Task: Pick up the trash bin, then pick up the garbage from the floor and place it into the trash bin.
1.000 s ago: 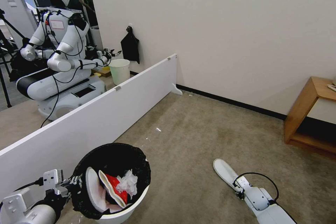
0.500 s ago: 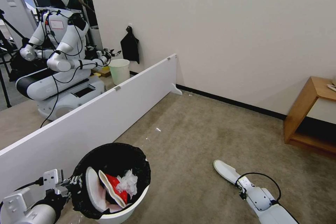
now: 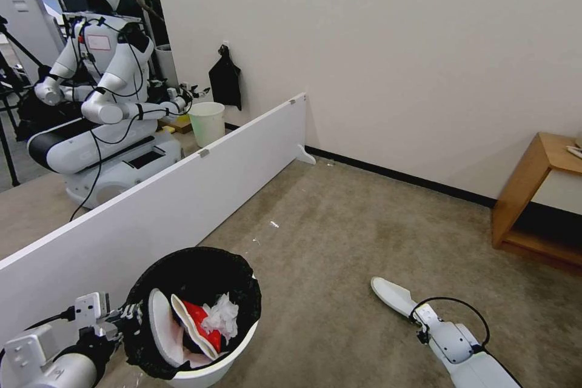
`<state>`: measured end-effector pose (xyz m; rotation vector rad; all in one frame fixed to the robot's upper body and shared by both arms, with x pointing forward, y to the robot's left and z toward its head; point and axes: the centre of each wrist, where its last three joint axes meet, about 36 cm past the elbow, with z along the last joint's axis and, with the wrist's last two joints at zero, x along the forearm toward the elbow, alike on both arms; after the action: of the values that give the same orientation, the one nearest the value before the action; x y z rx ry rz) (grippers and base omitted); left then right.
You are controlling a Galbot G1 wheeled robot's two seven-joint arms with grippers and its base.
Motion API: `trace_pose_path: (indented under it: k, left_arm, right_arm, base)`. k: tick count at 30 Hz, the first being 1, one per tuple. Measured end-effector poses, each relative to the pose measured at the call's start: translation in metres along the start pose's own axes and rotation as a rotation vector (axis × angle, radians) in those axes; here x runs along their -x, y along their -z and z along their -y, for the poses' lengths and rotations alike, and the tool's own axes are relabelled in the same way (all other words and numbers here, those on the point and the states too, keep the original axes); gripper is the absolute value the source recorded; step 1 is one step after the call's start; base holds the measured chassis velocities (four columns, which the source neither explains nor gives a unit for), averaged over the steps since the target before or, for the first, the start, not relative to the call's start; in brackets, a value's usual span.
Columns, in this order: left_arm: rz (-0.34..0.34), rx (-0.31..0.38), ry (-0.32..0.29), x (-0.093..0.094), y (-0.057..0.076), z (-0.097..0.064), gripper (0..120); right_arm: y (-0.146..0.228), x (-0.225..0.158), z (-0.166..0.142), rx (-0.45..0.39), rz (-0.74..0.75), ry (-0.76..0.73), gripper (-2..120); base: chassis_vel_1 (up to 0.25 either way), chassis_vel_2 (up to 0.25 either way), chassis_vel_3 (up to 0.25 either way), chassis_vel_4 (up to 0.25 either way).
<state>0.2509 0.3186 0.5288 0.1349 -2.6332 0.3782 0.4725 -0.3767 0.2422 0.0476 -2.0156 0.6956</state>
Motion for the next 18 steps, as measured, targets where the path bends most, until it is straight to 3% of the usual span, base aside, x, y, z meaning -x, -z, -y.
trace_pose_path:
  k: [18]
  left_arm:
    - [0.000,-0.002,-0.016,0.004,0.001,0.002,4]
  right_arm:
    - [0.027,-0.107,0.069,0.070,0.286,-0.038,0]
  base:
    - [0.000,0.000,0.000,0.000]
